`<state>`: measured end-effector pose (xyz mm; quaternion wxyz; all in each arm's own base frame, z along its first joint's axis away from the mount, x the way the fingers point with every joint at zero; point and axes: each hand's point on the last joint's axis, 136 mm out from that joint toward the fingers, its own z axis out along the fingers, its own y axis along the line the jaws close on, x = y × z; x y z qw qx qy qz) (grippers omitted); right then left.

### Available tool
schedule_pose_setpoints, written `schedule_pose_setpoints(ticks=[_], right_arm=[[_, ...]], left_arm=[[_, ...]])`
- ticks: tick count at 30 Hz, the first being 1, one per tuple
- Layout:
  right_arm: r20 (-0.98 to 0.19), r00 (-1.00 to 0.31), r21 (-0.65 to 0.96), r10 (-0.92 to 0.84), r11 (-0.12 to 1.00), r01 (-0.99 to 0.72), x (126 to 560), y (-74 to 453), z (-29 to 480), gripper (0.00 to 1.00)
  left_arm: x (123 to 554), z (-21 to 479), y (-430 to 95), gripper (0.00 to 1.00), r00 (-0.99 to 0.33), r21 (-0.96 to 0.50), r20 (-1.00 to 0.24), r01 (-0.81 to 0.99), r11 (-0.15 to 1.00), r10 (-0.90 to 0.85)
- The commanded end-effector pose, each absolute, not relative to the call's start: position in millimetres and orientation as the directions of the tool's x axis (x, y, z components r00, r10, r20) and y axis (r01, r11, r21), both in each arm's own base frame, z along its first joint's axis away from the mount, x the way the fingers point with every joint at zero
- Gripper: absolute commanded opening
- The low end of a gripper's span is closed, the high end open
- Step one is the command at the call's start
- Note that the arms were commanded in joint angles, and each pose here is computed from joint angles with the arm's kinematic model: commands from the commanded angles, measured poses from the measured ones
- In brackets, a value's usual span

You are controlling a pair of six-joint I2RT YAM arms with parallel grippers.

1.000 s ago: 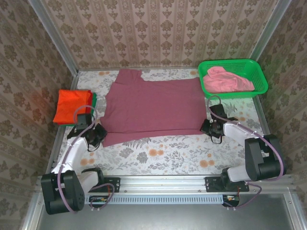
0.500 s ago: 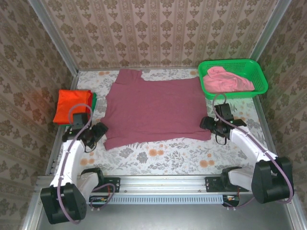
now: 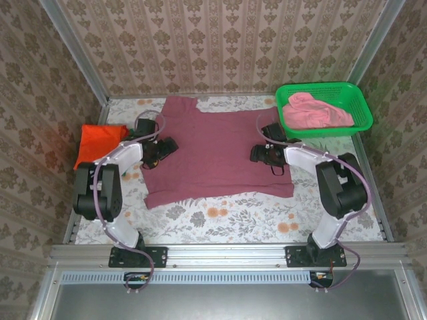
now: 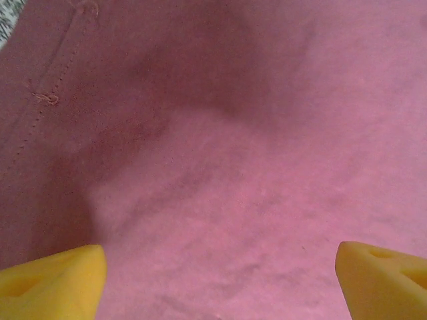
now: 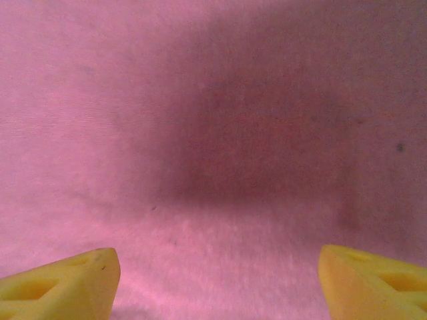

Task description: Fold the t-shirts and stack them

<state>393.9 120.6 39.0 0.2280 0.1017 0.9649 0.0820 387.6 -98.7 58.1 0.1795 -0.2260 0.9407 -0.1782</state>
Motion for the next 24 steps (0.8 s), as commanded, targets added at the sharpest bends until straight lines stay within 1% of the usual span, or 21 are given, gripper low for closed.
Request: schedule_pose_setpoints(ticks=[1, 7, 16, 21, 24], right_arm=[[-0.435, -0.856, 0.255, 0.278, 0.950, 0.179, 412.6, 128.9, 39.8, 0.78], [-0.398, -0.872, 0.258, 0.284, 0.947, 0.190, 416.6, 133.4, 16.9, 0.77], [-0.348, -0.894, 0.271, 0.283, 0.943, 0.193, 431.9, 145.5, -5.6, 0.77], [-0.360, -0.889, 0.302, 0.285, 0.937, 0.178, 441.2, 152.3, 3.9, 0.77], [-0.400, -0.873, 0.331, 0.280, 0.932, 0.148, 444.3, 155.9, 29.2, 0.78]], left_arm=[[404.0, 65.9, -96.4, 0.90, -0.808, -0.453, -0.275, -0.369, 0.812, -0.521], [403.4, 49.9, -76.1, 0.90, -0.793, -0.435, -0.245, -0.425, 0.794, -0.559], [410.0, 45.3, -54.8, 0.91, -0.783, -0.416, -0.241, -0.451, 0.790, -0.574], [421.3, 55.0, -51.1, 0.91, -0.777, -0.421, -0.261, -0.443, 0.792, -0.573], [426.0, 79.9, -52.0, 0.92, -0.760, -0.440, -0.316, -0.413, 0.797, -0.568]])
